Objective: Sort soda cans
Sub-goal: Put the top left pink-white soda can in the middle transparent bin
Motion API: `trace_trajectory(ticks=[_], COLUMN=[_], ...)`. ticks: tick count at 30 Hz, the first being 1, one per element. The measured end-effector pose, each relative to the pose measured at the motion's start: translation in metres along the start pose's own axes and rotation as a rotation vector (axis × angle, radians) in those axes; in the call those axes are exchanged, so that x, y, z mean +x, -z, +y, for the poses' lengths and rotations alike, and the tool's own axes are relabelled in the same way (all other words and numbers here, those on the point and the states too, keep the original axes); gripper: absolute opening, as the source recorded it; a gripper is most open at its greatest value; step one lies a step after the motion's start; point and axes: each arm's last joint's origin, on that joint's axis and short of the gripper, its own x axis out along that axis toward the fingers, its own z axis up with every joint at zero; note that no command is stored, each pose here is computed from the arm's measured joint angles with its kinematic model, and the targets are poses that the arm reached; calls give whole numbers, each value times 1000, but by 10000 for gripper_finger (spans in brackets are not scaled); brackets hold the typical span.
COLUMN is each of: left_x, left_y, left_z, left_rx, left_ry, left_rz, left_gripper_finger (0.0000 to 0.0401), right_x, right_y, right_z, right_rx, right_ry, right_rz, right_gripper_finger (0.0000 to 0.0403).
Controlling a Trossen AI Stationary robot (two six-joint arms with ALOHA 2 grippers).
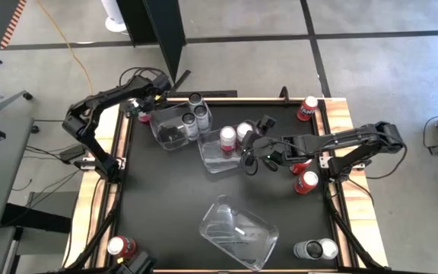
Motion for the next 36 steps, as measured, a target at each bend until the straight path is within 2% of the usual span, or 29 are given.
trace_trajectory(ticks=[10, 16, 20, 25, 29, 33, 36], left_x=[-14, -48, -80, -113, -132, -144, -149], left_y=[15, 17, 4, -23, -46, -70, -91], left_z=[5, 21, 32, 37, 27, 16, 5], left_rx=[32, 43, 58, 71, 138, 216, 248], left_ry=[-41, 67, 173, 225, 240, 166, 222], left_rz=[-8, -52, -99, -134, -108, -72, -87], left_gripper_finger=[323, 323, 322, 312, 301, 292, 287], right_x=[0, 0, 0, 0, 0, 2, 4], right_y=[0, 0, 0, -1, -2, -2, -2], right_z=[0, 0, 0, 0, 0, -1, -3], right_rx=[-1, 1, 6, 15, 21, 22, 24], right_ry=[0, 0, -3, -3, -4, -2, -4], right_rz=[1, 1, -2, -10, -19, -16, -10], right_gripper_finger=[361, 361, 361, 361, 361, 361, 361])
